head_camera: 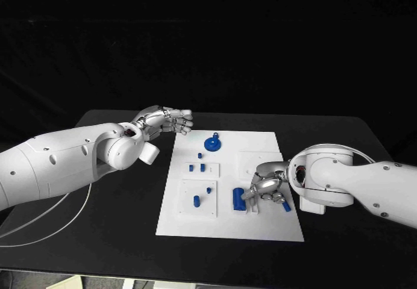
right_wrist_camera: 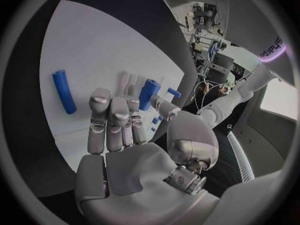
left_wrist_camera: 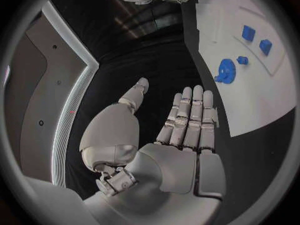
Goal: Assemble the parts on the task board
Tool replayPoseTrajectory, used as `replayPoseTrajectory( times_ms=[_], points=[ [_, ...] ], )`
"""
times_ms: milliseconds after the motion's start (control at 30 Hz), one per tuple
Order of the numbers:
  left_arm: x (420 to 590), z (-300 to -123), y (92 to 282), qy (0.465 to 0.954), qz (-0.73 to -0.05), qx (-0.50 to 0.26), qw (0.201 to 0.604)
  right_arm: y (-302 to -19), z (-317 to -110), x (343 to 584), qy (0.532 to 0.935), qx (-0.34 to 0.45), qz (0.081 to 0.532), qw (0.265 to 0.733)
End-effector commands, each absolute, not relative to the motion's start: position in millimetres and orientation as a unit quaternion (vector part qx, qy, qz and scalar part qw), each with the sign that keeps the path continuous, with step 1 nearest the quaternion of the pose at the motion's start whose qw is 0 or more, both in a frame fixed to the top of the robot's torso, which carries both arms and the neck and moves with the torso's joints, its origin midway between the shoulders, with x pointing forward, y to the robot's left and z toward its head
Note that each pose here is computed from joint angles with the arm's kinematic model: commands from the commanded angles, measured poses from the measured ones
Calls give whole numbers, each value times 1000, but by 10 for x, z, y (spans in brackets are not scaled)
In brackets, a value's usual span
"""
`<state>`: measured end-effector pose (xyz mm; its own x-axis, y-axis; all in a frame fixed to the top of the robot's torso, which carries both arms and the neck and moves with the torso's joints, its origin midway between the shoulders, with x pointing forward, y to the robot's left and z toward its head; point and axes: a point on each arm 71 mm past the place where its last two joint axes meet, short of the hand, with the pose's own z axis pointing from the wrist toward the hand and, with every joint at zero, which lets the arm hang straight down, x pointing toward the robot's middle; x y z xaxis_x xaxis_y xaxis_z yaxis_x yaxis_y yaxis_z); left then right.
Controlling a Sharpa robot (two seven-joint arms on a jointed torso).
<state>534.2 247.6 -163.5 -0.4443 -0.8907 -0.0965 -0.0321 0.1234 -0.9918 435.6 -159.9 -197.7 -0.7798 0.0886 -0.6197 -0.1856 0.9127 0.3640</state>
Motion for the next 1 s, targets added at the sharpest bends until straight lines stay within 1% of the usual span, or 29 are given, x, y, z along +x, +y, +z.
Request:
replayPoseTrajectory(
  times_ms=[33, 300, 533, 667, 767, 1000],
  points=[
    [5334, -1627, 2455, 645, -561, -353, 381, -1587, -2004, 4331, 924, -43, 204, 320],
    [5333, -1629, 2452, 646, -561, -353, 380, -1582, -2002, 4329, 923, -41, 207, 323],
    [5334, -1630, 2459, 646, -560, -353, 380, -1579, -1974, 4348, 912, -28, 227, 340],
    [5332, -1633, 2456, 647, -560, -353, 378, -1558, -1971, 4328, 912, -35, 237, 334],
    [5331, -1632, 2457, 647, -560, -353, 378, -1546, -1976, 4312, 914, -42, 236, 328],
    [5330, -1633, 2454, 648, -560, -352, 377, -1531, -1987, 4301, 914, -56, 228, 331]
  ],
)
